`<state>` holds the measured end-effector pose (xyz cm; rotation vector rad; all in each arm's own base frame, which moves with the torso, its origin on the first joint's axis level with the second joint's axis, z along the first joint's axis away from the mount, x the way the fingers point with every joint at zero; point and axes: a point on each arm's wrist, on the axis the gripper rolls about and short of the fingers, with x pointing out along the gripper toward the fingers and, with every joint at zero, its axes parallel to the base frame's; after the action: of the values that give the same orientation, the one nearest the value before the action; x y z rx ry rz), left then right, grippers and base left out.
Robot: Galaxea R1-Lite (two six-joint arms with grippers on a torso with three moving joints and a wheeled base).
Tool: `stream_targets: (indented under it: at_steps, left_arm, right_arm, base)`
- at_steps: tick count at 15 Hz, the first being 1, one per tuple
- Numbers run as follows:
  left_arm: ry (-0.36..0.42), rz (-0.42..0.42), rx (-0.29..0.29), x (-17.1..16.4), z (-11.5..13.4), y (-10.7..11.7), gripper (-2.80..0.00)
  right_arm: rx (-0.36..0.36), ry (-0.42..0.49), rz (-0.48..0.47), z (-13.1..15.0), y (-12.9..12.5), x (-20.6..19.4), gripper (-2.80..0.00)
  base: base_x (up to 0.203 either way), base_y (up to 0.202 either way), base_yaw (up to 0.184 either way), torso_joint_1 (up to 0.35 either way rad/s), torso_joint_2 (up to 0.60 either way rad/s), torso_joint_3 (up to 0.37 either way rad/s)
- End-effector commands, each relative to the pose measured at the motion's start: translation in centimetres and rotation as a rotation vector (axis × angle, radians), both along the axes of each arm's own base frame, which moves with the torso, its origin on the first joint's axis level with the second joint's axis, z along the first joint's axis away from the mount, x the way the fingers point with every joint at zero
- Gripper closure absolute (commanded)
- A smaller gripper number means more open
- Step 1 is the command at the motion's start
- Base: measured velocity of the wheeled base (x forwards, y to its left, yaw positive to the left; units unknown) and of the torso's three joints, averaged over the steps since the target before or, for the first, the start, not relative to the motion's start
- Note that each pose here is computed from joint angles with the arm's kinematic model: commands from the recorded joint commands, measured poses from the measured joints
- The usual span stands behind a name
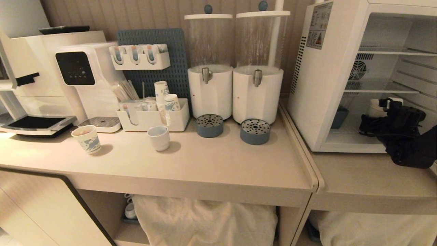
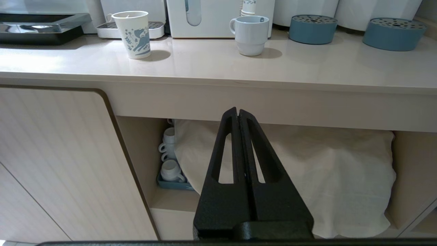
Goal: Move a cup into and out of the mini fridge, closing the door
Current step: Put the paper cup in the freezer
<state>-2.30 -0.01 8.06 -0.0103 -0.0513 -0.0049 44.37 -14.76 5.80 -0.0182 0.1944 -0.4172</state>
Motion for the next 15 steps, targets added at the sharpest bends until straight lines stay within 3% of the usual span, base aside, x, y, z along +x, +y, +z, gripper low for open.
stream_targets:
  at_steps: [1,11,12,15]
  left_arm:
    - [0.018,0.0,0.0,0.14,-0.46,0.0,0.0]
    - [0.018,-0.001,0.0,0.14,-0.46,0.0,0.0]
    - [0.018,-0.001,0.0,0.14,-0.46,0.0,0.0]
    - [0.018,-0.001,0.0,0.14,-0.46,0.0,0.0]
  right_arm:
    - [0.007,0.025,0.001,-0.56,0.06,-0.2,0.0]
    - [0.015,0.06,0.009,-1.0,0.26,-0.76,0.0]
    - [0.016,0.061,0.009,-1.05,0.26,-0.73,-2.8]
    - [0.017,0.063,0.011,-1.02,0.29,-0.81,-2.8]
  base:
    - [0.0,0.0,0.0,0.0,0.0,0.0]
    - [0.0,0.0,0.0,0.0,0.0,0.0]
    - [0.0,0.0,0.0,0.0,0.0,0.0]
    - [0.0,0.0,0.0,0.0,0.0,0.0]
